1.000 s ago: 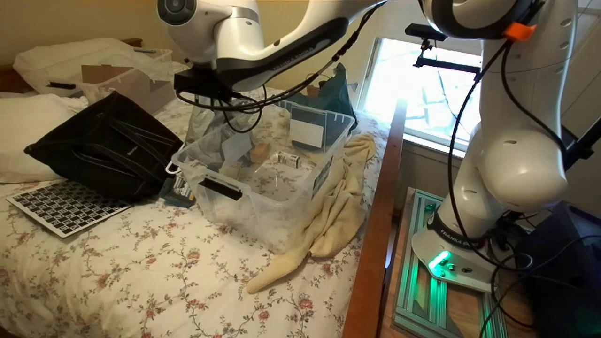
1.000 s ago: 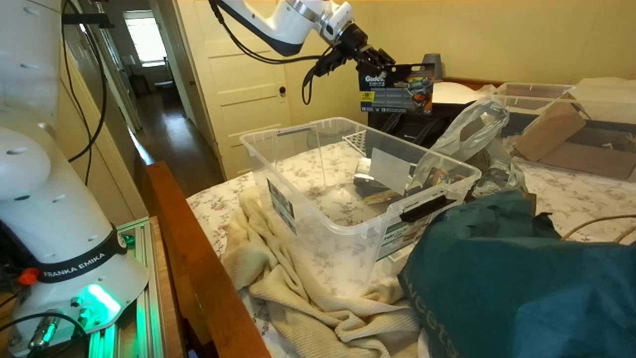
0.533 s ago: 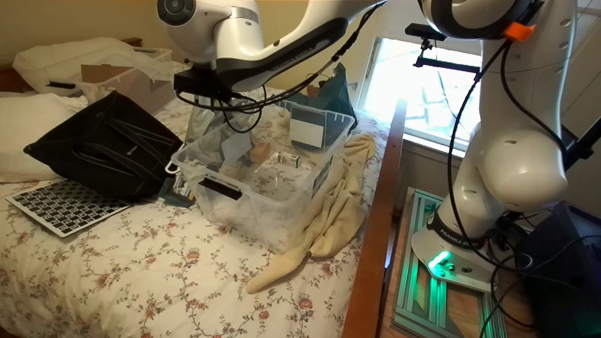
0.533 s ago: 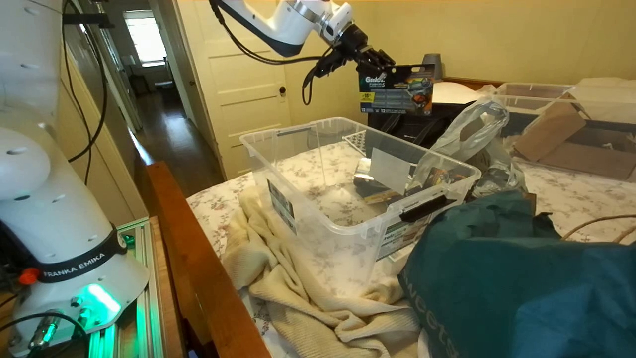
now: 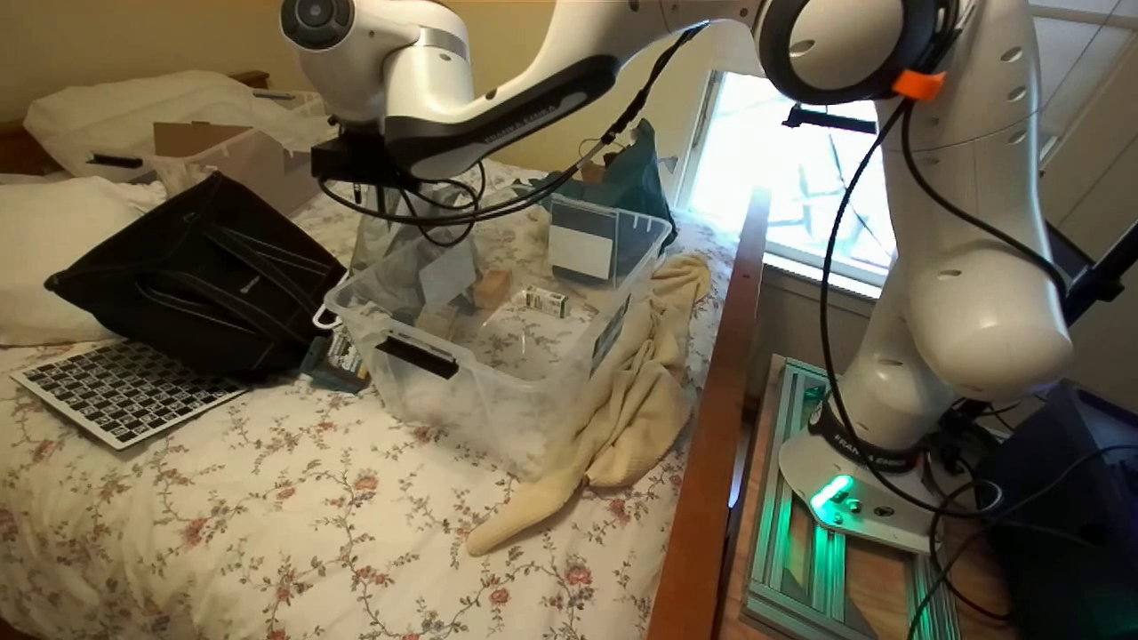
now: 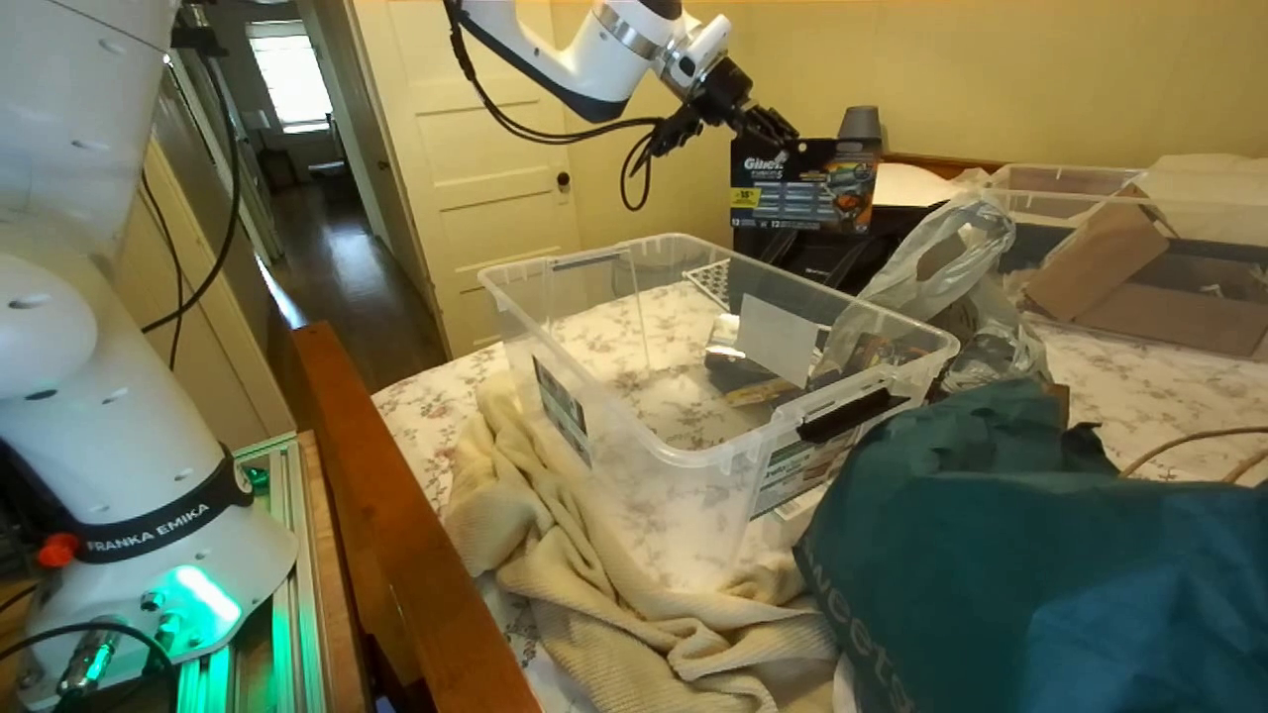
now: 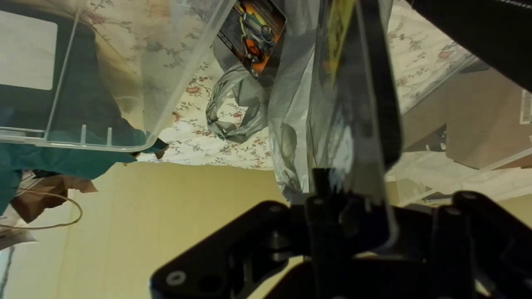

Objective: Remove the black pack from the clear bowl and put it on the bed

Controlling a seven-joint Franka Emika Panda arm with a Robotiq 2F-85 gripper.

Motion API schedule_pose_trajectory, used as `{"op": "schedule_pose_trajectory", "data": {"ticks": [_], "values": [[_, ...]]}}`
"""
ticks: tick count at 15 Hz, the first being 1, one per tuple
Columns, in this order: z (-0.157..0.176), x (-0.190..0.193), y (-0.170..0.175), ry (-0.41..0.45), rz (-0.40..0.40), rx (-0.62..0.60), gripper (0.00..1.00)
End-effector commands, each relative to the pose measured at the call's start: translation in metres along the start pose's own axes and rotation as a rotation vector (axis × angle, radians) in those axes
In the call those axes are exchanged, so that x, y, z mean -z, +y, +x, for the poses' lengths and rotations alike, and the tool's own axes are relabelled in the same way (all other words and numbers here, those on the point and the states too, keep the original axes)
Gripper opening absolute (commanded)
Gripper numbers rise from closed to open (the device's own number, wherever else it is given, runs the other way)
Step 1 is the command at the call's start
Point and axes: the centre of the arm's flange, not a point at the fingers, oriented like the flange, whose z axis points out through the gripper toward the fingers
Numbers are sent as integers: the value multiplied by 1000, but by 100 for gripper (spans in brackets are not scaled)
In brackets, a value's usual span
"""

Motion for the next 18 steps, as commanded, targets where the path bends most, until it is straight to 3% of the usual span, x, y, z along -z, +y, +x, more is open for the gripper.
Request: {"op": "schedule_pose_trajectory", "data": {"ticks": [1, 4, 5, 7, 13, 16, 18], "values": [[7, -16, -41, -68, 37, 57, 0], [4, -20, -52, -123, 50, 96, 0], [3, -21, -54, -128, 45, 110, 25], [3, -26, -60, -139, 49, 136, 31], [12, -32, -64, -165, 58, 136, 73], [11, -19, -53, -220, 31, 175, 94], [8, -13, -43, -244, 12, 203, 100]]}}
